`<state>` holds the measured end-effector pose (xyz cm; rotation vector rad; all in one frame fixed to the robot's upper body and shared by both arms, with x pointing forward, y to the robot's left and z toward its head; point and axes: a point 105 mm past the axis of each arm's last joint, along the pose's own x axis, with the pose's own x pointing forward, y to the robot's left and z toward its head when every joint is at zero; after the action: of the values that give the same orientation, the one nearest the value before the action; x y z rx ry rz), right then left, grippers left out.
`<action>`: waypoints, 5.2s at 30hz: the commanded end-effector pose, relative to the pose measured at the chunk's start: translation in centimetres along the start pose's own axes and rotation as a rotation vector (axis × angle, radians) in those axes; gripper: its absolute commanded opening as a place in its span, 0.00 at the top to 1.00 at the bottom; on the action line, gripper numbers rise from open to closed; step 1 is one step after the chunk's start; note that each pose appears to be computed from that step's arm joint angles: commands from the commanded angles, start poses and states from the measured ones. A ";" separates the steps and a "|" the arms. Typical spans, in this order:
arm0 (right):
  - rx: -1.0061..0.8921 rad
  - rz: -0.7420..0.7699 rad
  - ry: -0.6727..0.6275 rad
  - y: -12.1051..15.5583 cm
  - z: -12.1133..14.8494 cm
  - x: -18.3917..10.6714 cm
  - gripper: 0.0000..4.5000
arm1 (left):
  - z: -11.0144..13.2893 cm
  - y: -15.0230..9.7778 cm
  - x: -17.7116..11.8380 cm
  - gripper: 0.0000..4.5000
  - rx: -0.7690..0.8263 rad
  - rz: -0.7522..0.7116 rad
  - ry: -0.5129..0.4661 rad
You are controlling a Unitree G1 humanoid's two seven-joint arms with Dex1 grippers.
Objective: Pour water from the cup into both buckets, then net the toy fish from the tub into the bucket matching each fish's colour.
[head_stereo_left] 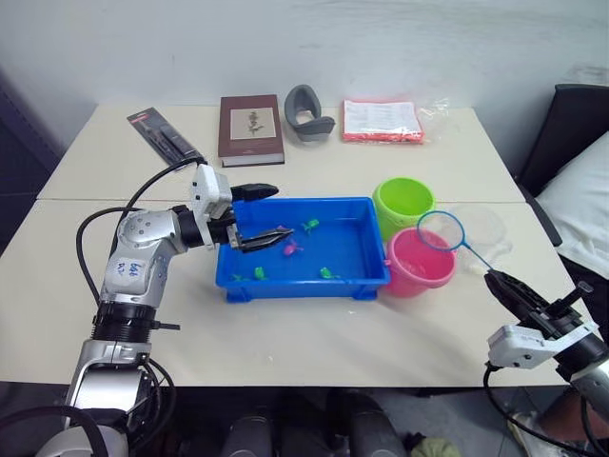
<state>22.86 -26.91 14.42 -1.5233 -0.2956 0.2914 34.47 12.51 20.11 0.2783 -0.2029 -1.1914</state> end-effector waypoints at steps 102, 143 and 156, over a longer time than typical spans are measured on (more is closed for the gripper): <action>1.236 0.274 -0.334 -6.8 5.8 3.7 1.00 | 0.7 -0.1 -2.7 0.02 -0.048 -0.080 0.060; -0.012 -0.070 -0.069 -2.1 0.3 0.5 1.00 | -0.7 -3.2 0.8 0.02 -0.078 -0.091 -0.036; -0.037 -0.107 -0.082 -1.6 0.2 0.5 1.00 | 0.7 -2.1 0.1 0.02 -0.072 -0.023 -0.099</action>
<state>23.12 -26.56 15.19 -1.5424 -0.4139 0.3126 32.35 11.34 18.10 0.1746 -0.1639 -1.2599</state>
